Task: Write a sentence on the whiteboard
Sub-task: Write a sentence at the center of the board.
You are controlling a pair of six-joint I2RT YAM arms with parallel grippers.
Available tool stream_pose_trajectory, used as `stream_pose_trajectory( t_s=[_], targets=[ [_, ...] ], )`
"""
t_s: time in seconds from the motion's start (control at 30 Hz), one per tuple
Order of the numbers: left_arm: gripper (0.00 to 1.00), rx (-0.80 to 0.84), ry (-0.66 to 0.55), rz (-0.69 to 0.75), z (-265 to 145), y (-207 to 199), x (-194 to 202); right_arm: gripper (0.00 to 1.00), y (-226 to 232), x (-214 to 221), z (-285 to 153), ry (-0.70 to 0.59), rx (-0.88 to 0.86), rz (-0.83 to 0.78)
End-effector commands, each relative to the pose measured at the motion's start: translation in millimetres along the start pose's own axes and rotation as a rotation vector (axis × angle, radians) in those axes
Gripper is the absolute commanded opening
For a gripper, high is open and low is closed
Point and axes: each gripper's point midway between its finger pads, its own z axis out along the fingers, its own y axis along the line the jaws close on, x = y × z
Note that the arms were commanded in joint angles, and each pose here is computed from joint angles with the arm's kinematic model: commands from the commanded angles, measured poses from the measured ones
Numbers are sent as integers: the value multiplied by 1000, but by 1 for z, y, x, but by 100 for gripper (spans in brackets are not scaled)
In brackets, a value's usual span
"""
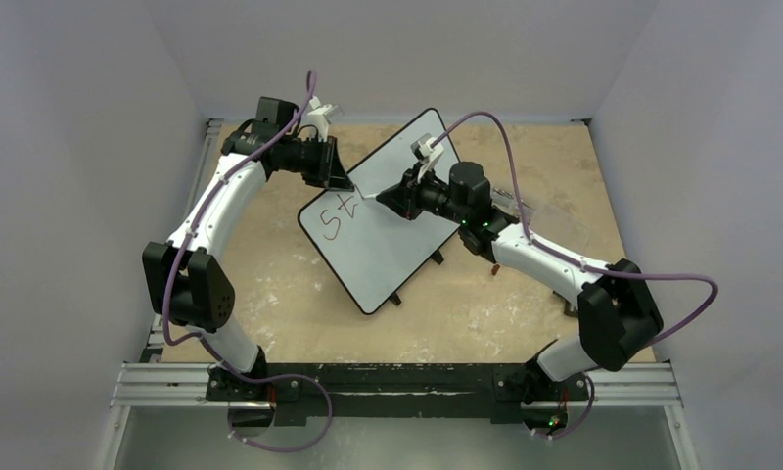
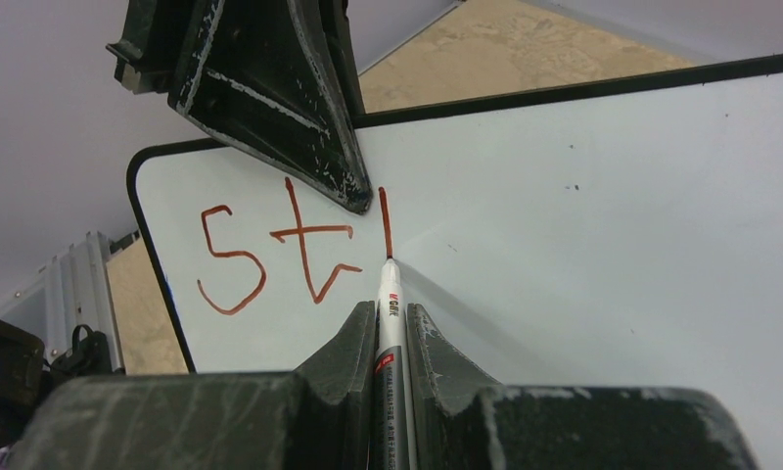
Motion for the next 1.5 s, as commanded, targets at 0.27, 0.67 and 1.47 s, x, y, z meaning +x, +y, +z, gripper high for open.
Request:
stream_pose_trajectory(
  t_s=[0.27,0.67,1.47],
  targets=[
    [0,-5,-112,164,-23,-19,-30,0,-8,-39,13,-63,63,-1],
    [0,-2,-113,163,-23,-20,-30,0,-13,-45,14,-70,98,9],
    [0,5,-121,161,-25,-23,-31,0,-12,-59,-13,-101,152,-31]
  ],
)
